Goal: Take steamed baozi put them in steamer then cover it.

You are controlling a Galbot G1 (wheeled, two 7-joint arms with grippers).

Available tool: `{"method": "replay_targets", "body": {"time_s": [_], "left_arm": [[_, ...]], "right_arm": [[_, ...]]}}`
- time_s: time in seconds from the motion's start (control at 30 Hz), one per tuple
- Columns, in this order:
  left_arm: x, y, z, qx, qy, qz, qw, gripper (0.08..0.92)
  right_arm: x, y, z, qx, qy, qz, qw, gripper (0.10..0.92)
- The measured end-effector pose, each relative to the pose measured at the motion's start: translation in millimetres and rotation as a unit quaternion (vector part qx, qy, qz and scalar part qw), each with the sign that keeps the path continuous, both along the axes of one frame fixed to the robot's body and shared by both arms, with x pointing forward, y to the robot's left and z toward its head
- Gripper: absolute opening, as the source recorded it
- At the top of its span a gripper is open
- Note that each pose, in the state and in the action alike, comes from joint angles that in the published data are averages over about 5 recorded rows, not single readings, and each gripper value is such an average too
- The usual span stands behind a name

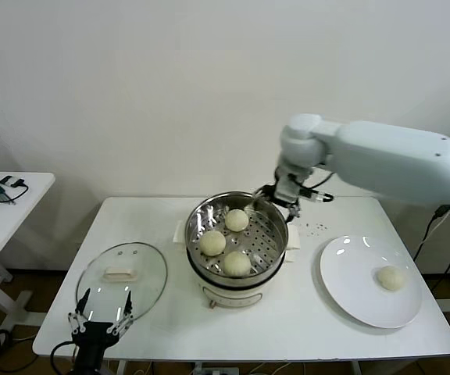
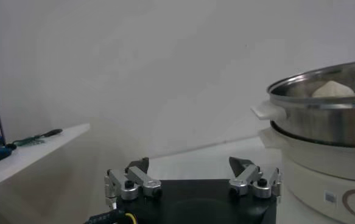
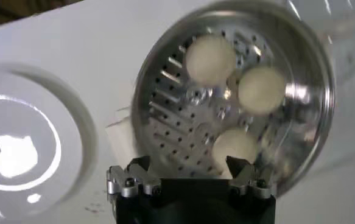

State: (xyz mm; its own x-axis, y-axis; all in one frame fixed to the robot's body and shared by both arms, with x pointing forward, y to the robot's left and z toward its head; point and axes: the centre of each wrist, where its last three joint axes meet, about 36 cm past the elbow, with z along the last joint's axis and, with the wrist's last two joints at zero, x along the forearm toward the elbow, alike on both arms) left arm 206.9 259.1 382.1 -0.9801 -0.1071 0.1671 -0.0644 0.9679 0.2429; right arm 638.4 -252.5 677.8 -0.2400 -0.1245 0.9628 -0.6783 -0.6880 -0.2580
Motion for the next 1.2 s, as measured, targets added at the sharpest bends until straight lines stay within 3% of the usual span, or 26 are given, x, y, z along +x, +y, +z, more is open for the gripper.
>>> {"method": "replay_targets", "body": {"time_s": [0.27, 0.53, 0.87, 1.2], "left_arm": [[4, 1, 1, 0.003, -0.002, -0.001, 1.000, 0.823], [3, 1, 1, 0.009, 0.001, 0.002, 1.000, 0.823], [2, -1, 3, 0.014, 0.004, 0.006, 1.000, 0.823], [-1, 2, 0, 0.018, 0.009, 0.010, 1.000, 0.823]], "right_arm": [[-11, -125, -34, 0.009, 0.025, -0.201, 0.979, 0.823], [-27, -206, -100, 0.004, 0.056, -0.314, 0.948, 0.823], [-42, -257, -163, -0.007, 0.069, -0.391, 0.918, 0.823], [-47, -267, -201, -0.012, 0.084, -0.421, 0.903, 0.823]]}}
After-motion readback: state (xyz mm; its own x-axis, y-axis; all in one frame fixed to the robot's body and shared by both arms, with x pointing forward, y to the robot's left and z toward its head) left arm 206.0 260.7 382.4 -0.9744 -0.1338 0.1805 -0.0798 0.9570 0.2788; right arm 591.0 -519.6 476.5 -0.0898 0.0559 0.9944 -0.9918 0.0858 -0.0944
